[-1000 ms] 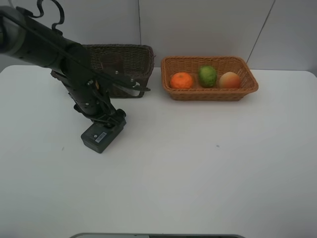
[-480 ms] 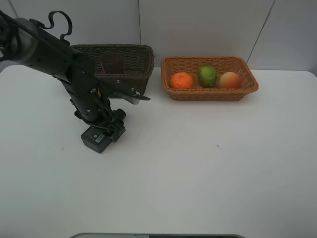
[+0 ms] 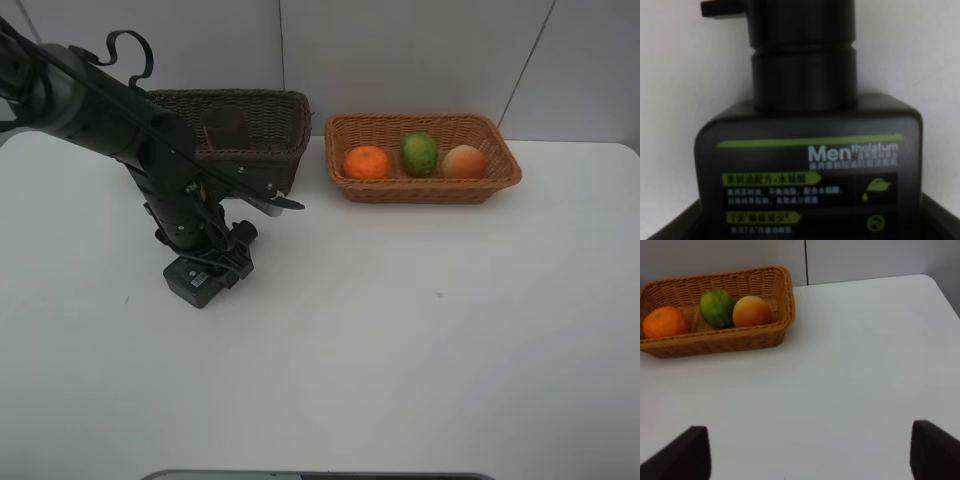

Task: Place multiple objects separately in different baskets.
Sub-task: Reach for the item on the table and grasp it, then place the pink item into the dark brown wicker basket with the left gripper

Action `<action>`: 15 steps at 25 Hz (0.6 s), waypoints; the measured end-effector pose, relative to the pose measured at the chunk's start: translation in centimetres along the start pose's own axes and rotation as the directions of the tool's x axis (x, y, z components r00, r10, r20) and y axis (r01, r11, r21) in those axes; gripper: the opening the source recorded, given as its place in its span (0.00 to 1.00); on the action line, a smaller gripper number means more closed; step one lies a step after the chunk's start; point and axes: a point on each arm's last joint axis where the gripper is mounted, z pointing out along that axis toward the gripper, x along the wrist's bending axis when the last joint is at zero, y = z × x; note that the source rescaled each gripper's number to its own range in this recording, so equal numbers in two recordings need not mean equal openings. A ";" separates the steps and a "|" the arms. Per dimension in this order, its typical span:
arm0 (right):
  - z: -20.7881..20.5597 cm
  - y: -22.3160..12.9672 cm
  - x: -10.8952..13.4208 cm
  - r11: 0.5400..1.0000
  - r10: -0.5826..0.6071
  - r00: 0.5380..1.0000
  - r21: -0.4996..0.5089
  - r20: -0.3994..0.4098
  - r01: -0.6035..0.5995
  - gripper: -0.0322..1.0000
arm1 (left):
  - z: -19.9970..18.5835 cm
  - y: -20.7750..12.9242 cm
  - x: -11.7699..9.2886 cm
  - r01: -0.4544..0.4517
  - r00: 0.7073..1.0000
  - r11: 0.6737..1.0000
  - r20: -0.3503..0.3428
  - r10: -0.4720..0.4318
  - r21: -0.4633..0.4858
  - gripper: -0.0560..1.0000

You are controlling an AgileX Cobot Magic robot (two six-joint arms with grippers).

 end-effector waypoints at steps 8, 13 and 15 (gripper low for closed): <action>0.0 0.0 0.0 1.000 0.000 1.000 0.000 0.000 0.000 0.78 | 0.0 0.0 0.0 0.000 1.000 1.000 0.000 0.000 0.000 0.83; 0.0 0.0 0.0 1.000 0.000 1.000 0.000 0.000 0.000 0.78 | 0.0 0.0 0.0 0.001 1.000 1.000 0.000 -0.001 -0.001 0.83; 0.0 0.0 0.0 1.000 0.000 1.000 0.000 0.000 0.000 0.78 | 0.0 0.0 0.0 0.001 1.000 1.000 0.000 -0.001 -0.001 0.83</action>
